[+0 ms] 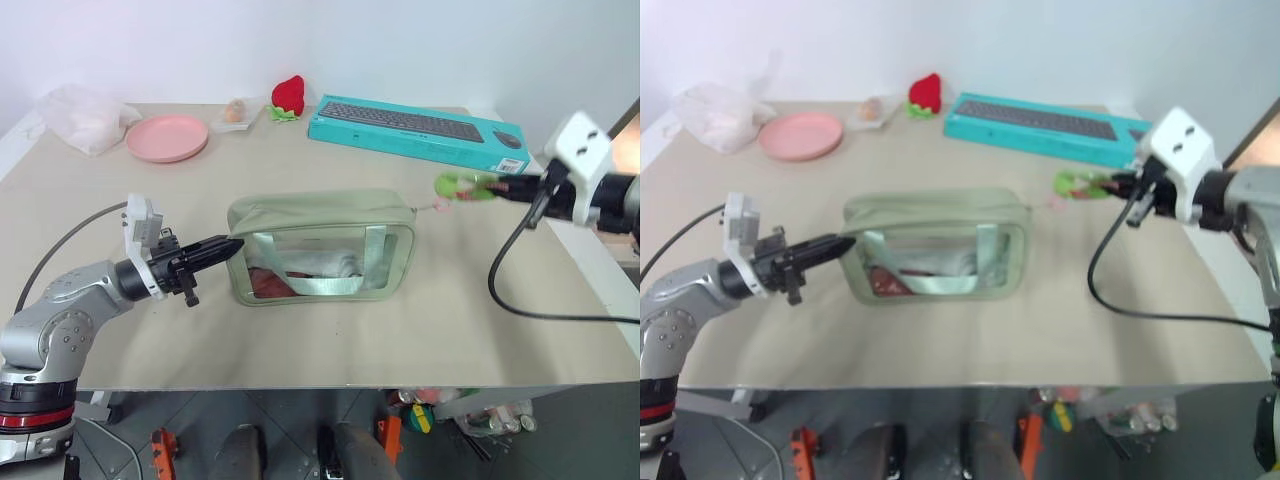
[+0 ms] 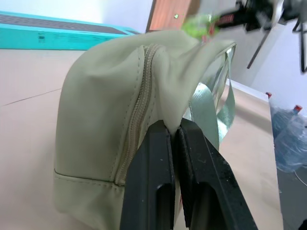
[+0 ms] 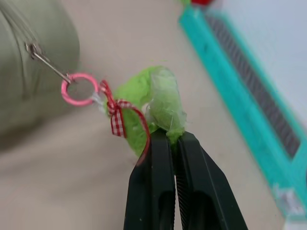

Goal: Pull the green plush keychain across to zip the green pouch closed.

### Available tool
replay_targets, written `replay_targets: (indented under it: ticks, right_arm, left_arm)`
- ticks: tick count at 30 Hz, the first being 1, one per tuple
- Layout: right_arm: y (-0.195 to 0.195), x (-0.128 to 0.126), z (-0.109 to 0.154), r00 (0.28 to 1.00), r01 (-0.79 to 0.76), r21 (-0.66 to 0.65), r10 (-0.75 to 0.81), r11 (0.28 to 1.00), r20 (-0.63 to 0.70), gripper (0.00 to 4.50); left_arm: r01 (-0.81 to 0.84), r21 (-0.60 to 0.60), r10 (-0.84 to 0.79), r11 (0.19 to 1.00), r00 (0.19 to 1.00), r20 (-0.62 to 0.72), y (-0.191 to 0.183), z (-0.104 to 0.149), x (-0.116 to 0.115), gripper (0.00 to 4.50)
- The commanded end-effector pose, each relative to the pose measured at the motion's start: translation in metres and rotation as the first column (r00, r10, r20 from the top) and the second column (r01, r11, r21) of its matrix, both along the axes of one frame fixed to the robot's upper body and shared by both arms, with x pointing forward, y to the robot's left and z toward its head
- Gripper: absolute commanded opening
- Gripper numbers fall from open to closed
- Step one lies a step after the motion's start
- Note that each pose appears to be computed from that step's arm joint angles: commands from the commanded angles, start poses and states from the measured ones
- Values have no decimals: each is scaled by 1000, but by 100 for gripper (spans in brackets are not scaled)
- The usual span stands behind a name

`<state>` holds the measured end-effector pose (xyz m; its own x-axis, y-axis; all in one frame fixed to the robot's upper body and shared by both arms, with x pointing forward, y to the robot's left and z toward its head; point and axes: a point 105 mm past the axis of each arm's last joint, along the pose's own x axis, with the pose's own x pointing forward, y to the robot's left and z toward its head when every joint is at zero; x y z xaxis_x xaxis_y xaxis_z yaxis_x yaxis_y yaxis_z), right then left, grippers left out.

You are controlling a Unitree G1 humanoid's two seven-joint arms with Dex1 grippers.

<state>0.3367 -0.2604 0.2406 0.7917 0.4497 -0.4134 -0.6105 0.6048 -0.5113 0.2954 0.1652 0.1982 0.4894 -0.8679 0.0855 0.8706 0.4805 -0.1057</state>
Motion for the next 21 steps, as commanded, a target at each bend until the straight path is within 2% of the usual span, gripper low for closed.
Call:
replay_targets:
  ticks: [1,2,4,9,11,12,13,14,16,17,20,21]
  right_arm:
    - [45,-8,-45,988,-112,16,113,994,-108,1]
    - [68,-12,-62,975,-165,59,172,985,-141,1]
    - [90,-14,-74,963,-199,111,215,974,-159,1]
    - [90,-5,-61,971,-183,161,204,970,-123,1]
    - [75,2,-50,984,-141,143,155,980,-93,71]
    - [70,4,-47,986,-130,135,142,982,-84,86]
    - [64,7,-42,990,-114,129,124,985,-70,132]
    - [59,10,-37,993,-96,132,105,986,-57,153]
    - [53,13,-29,996,-77,143,84,987,-44,224]
    - [48,13,-23,997,-74,144,78,987,-24,267]
    - [35,14,2,999,-44,219,39,975,30,353]
    - [34,11,8,998,-56,251,48,966,37,394]
  left_arm:
    - [-38,1,38,999,999,13,11,9,3,0]
    - [-35,-8,35,999,999,2,10,10,3,0]
    - [-33,-19,32,999,999,-12,9,11,4,0]
    - [-40,-17,40,999,999,-21,11,13,5,0]
    - [-57,-25,56,998,998,-25,15,15,5,0]
    - [-61,-27,60,998,998,-26,16,15,5,0]
    - [-66,-23,65,998,998,-24,17,15,5,0]
    - [-70,-21,70,997,997,-25,17,14,5,0]
    - [-76,-24,76,997,997,-30,18,14,5,0]
    - [-106,-21,106,994,994,-23,21,14,8,58]
    - [-137,-46,136,989,990,-23,27,19,10,126]
    - [-156,-45,155,987,988,-18,29,21,11,172]
